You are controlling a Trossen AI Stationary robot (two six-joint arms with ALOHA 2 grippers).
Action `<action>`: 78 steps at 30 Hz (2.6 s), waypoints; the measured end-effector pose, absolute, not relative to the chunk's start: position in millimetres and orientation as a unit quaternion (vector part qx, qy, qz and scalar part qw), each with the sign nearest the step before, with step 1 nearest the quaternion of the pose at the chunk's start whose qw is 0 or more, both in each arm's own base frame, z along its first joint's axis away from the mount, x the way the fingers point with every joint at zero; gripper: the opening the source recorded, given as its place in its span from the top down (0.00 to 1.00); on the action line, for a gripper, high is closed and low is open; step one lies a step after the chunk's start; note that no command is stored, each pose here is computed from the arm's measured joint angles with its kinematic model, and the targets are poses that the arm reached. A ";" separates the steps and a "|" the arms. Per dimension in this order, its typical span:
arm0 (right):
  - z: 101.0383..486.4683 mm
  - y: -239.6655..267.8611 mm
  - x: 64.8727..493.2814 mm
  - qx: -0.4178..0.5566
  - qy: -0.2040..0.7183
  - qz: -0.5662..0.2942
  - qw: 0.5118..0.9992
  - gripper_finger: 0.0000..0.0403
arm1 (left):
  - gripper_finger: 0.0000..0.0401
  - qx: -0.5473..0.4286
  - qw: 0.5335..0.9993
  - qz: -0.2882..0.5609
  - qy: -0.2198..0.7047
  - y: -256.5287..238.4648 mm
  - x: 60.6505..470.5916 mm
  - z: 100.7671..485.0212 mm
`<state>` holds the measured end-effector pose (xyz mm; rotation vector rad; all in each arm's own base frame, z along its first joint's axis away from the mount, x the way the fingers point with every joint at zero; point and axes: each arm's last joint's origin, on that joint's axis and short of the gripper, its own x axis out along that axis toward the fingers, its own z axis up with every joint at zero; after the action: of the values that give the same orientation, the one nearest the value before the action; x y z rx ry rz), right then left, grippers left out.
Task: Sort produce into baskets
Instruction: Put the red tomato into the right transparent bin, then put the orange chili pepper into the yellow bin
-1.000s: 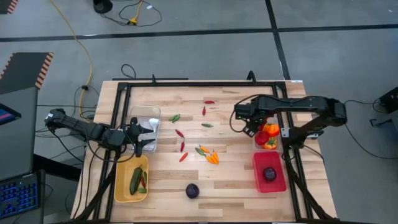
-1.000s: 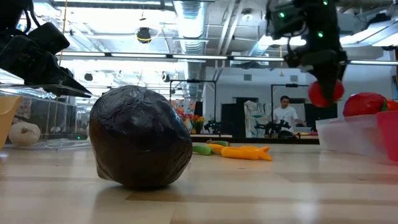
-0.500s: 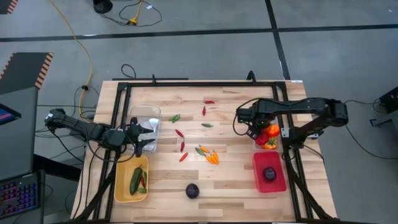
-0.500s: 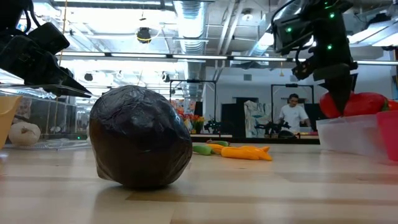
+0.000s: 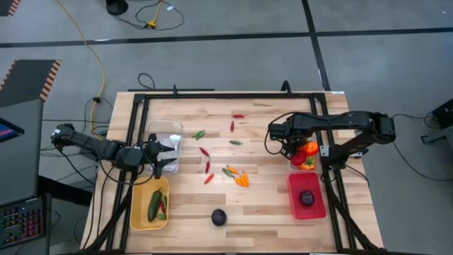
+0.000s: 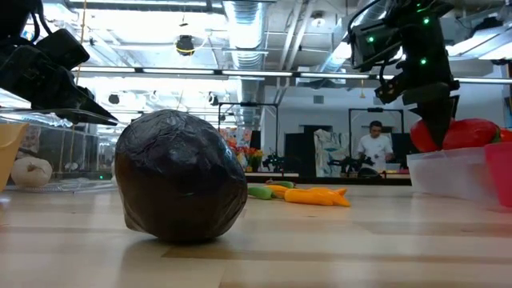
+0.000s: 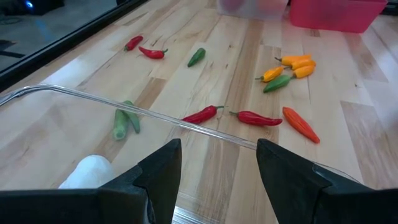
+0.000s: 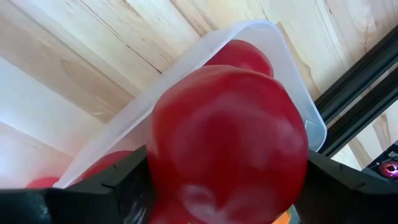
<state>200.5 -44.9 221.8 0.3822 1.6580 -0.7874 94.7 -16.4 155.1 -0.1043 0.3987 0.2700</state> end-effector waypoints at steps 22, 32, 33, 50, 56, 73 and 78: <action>221.8 -51.3 198.7 0.179 0.711 -0.346 0.585 0.04 | 0.51 -0.052 0.970 0.133 0.198 -16.4 94.7 155.1; 223.1 -52.8 192.2 0.223 0.735 -0.325 0.552 0.04 | 0.51 -0.052 0.970 0.133 0.198 -16.4 94.7 155.1; 223.2 -52.2 191.4 0.227 0.739 -0.322 0.547 0.04 | 0.51 -0.052 0.970 0.133 0.198 -16.4 94.7 155.1; 223.9 -51.1 189.5 0.229 0.746 -0.319 0.538 0.04 | 0.51 -0.052 0.970 0.133 0.198 -16.4 94.7 155.1; 227.3 -50.3 186.4 0.225 0.758 -0.319 0.523 0.04 | 0.51 -0.051 0.970 0.133 0.198 -16.4 94.7 155.1; 263.8 -49.2 197.0 0.227 0.735 -0.312 0.558 0.04 | 0.51 -0.057 0.971 0.133 0.191 -16.6 95.3 156.2; 273.6 -45.7 201.4 0.223 0.724 -0.305 0.577 0.04 | 0.51 -0.072 0.978 0.127 0.151 -17.7 98.6 164.1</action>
<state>201.4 -45.7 273.6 0.5229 1.6949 -0.7138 98.6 -17.7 164.1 -0.1459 0.3045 0.2553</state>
